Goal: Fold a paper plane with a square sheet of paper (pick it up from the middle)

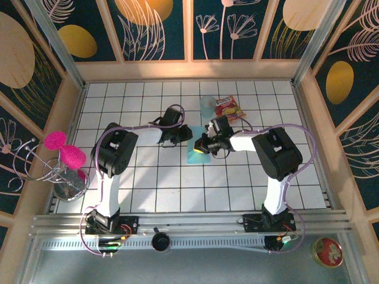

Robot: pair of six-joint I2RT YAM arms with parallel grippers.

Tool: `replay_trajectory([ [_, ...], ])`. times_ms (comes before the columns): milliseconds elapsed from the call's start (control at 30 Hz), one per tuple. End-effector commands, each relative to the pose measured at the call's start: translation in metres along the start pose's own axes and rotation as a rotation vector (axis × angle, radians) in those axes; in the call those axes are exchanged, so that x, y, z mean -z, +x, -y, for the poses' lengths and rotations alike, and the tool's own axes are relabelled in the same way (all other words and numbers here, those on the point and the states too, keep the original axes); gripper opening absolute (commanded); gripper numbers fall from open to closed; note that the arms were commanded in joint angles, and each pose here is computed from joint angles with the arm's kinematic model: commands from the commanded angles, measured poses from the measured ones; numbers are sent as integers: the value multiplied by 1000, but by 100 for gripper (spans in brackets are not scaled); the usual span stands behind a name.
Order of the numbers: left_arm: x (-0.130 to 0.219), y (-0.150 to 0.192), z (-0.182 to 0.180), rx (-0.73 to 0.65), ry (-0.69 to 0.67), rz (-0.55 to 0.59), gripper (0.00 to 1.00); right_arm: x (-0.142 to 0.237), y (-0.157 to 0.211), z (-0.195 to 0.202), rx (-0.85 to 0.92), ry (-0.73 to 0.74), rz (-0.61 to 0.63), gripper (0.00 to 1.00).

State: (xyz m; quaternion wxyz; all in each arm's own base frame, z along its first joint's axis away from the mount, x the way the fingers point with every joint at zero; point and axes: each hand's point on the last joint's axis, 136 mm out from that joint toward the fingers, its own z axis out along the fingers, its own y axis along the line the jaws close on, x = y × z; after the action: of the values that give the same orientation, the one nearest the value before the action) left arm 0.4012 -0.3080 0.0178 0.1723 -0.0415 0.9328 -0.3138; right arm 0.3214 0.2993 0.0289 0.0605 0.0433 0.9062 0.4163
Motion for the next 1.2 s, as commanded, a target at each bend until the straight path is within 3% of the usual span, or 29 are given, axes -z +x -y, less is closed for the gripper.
replay_trajectory([
  [0, -2, 13, -13, 24, -29, -39, 17, -6, -3, -6, 33, -14, -7, 1],
  [1167, -1, 16, -14, 29, -28, -38, 17, -12, -5, -5, 30, -33, -9, 1],
])
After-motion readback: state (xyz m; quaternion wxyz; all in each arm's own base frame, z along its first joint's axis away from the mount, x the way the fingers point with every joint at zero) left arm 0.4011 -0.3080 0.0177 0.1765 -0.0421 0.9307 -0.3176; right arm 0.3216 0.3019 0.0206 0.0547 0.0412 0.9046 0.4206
